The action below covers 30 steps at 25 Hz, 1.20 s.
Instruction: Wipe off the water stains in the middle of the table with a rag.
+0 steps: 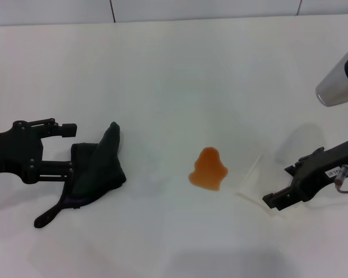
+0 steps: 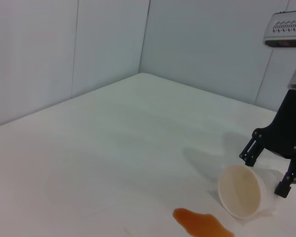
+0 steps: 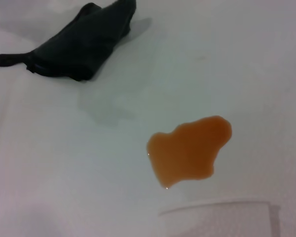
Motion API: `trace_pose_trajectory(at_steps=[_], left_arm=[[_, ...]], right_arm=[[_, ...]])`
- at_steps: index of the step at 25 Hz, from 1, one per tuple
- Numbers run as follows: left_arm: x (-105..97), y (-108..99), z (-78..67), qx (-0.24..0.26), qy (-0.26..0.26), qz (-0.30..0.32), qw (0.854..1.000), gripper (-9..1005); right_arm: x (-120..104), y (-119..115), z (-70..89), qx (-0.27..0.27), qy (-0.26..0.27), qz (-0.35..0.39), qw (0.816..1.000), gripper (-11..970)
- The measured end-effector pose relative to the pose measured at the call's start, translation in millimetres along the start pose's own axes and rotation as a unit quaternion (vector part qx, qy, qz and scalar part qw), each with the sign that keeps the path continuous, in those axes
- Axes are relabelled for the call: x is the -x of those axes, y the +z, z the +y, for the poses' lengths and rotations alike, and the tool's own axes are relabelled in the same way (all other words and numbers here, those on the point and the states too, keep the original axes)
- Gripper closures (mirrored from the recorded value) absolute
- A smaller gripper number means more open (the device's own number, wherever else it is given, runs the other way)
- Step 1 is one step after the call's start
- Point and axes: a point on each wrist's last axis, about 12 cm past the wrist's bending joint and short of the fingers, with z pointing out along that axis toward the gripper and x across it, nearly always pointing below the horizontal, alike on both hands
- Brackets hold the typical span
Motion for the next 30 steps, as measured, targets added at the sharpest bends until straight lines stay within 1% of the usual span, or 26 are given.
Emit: trace_pose_trajectory(at_steps=[10, 15, 21, 26, 30], left_arm=[[-0.2, 0.9, -0.2, 0.000, -0.001, -0.001, 1.000, 126], [-0.2, 1.1, -0.1, 0.001, -0.001, -0.001, 1.000, 126], [-0.2, 1.2, -0.1, 0.001, 0.000, -0.001, 1.000, 126], [-0.3, 1.2, 0.4, 0.003, 0.000, 0.000, 1.000, 127], [0.5, 1.7, 1.3, 0.005, 0.001, 0.000, 1.000, 127]], right_arm=[[-0.5, 0.7, -0.5, -0.001, 0.001, 0.001, 1.000, 137], [-0.8, 0.7, -0.8, -0.002, 0.003, 0.002, 1.000, 222], [0.5, -1.5, -1.5, -0.006, 0.004, -0.002, 1.000, 239], [8.5, -17.6, -5.7, -0.014, 0.005, -0.041, 0.999, 254], [10.5, -29.2, -16.4, -0.032, 0.010, -0.074, 0.997, 254]])
